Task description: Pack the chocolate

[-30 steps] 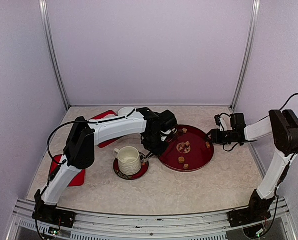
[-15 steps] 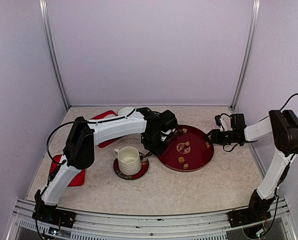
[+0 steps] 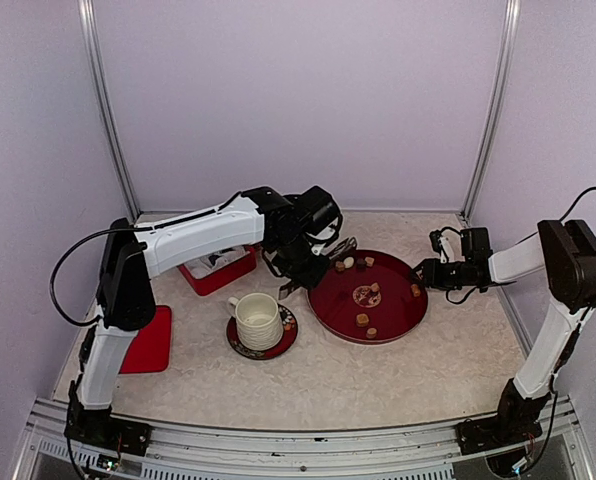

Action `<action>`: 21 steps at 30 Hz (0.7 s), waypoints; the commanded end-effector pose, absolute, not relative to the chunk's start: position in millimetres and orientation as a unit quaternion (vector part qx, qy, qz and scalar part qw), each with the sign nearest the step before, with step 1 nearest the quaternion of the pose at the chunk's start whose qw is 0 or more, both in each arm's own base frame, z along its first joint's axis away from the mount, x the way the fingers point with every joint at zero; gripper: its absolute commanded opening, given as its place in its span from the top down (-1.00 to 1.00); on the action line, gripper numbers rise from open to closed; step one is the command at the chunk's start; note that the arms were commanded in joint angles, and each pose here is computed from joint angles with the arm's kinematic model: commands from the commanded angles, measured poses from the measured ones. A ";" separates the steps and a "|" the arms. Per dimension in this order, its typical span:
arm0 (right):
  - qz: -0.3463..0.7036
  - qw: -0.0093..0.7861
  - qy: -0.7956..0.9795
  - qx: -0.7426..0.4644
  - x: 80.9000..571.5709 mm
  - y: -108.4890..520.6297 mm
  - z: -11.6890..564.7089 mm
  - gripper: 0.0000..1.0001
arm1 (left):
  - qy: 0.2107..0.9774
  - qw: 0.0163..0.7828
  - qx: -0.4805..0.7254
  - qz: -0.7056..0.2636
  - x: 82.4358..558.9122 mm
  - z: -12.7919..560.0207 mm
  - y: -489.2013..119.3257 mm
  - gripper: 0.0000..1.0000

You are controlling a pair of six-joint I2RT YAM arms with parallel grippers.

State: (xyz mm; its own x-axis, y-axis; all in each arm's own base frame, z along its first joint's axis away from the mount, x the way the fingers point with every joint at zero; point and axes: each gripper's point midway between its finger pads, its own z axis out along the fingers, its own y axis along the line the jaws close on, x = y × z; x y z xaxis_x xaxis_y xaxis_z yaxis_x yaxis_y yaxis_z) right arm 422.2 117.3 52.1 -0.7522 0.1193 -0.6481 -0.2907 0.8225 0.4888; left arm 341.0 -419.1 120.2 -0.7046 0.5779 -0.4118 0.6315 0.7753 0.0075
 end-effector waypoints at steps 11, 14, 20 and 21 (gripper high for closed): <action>0.308 0.355 0.880 -0.067 419.4 126.5 60.7 0.04 | 0.948 0.234 0.186 -0.114 349.6 173.9 -300.7 0.56; 0.313 0.356 0.878 -0.070 420.0 128.1 62.7 0.06 | 0.957 0.222 0.139 -0.120 349.2 168.3 -259.4 0.55; 0.327 0.355 0.873 -0.076 421.5 132.8 64.3 0.10 | 0.970 0.202 0.059 -0.118 336.5 157.3 -194.1 0.54; 0.331 0.352 0.872 -0.077 421.0 133.8 62.7 0.10 | 0.971 0.202 0.050 -0.119 334.0 157.9 -185.9 0.53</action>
State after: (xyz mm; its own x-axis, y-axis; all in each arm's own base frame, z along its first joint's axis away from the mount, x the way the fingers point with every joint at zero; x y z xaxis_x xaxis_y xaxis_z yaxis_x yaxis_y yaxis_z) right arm 420.4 120.7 53.7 -0.7548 0.1163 -0.6456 -0.3046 0.8095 0.5020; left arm 339.8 -202.4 147.9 -0.9107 0.1379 -0.3895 0.2076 0.9678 -0.1427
